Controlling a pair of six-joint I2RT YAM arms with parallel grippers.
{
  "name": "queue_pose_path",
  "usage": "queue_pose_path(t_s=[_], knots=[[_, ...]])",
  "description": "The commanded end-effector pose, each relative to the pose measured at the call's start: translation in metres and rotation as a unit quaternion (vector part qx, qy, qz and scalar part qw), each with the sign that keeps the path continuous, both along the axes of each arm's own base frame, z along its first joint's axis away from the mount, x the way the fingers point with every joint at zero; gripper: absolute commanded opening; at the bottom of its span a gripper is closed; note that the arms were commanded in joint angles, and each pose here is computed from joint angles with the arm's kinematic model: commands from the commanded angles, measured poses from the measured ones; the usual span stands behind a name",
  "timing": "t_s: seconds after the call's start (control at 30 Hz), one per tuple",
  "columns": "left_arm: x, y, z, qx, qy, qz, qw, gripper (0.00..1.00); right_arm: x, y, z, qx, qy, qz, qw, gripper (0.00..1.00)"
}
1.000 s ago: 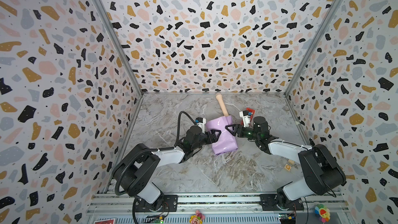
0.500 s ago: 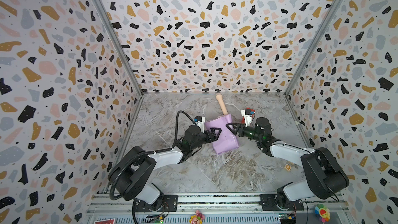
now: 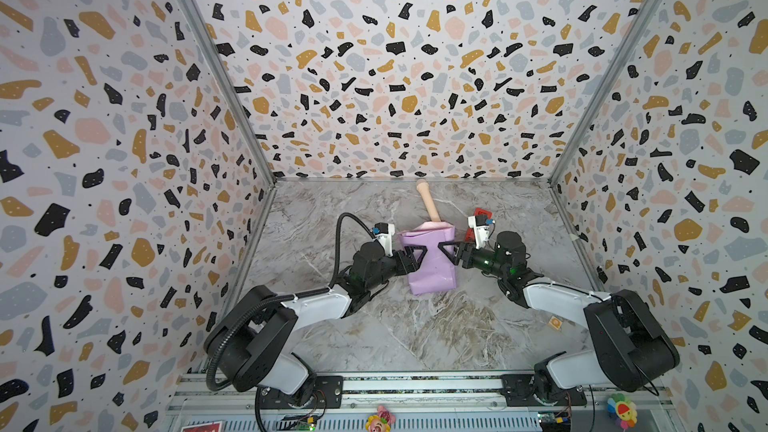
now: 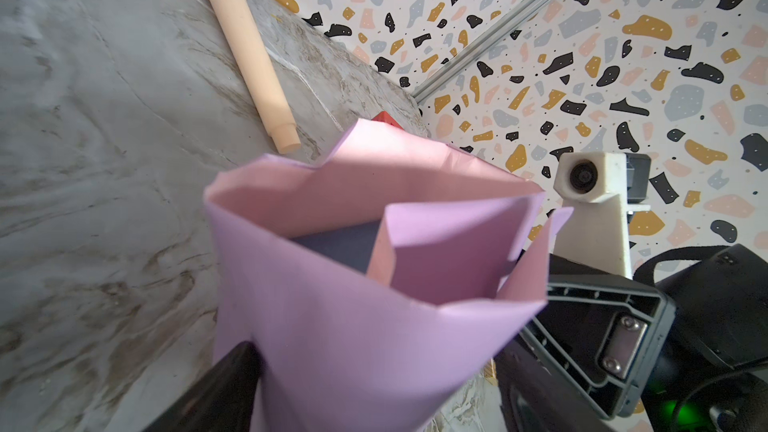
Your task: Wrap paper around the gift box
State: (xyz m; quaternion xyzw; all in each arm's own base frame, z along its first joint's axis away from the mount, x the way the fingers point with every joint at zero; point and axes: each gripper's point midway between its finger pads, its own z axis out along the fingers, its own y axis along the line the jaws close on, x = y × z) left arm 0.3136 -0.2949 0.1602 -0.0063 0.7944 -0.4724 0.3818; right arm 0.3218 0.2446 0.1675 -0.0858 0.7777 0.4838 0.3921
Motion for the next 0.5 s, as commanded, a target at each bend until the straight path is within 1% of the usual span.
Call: queue_pose_path(t_s=[0.0,0.3,0.47], knots=[[-0.016,-0.016,0.044,-0.060,-0.060,-0.052,0.995,0.85,-0.030,0.021,0.013,0.025,-0.011,0.071,0.997,0.71],[-0.023,-0.012,0.047,-0.058,-0.063,-0.054,0.995,0.88,-0.039,0.023,0.016,0.035,-0.024,0.078,0.996,0.72],[-0.025,-0.012,0.044,-0.052,-0.060,-0.057,0.995,0.87,-0.041,0.025,0.018,0.036,-0.029,0.080,0.996,0.72]])
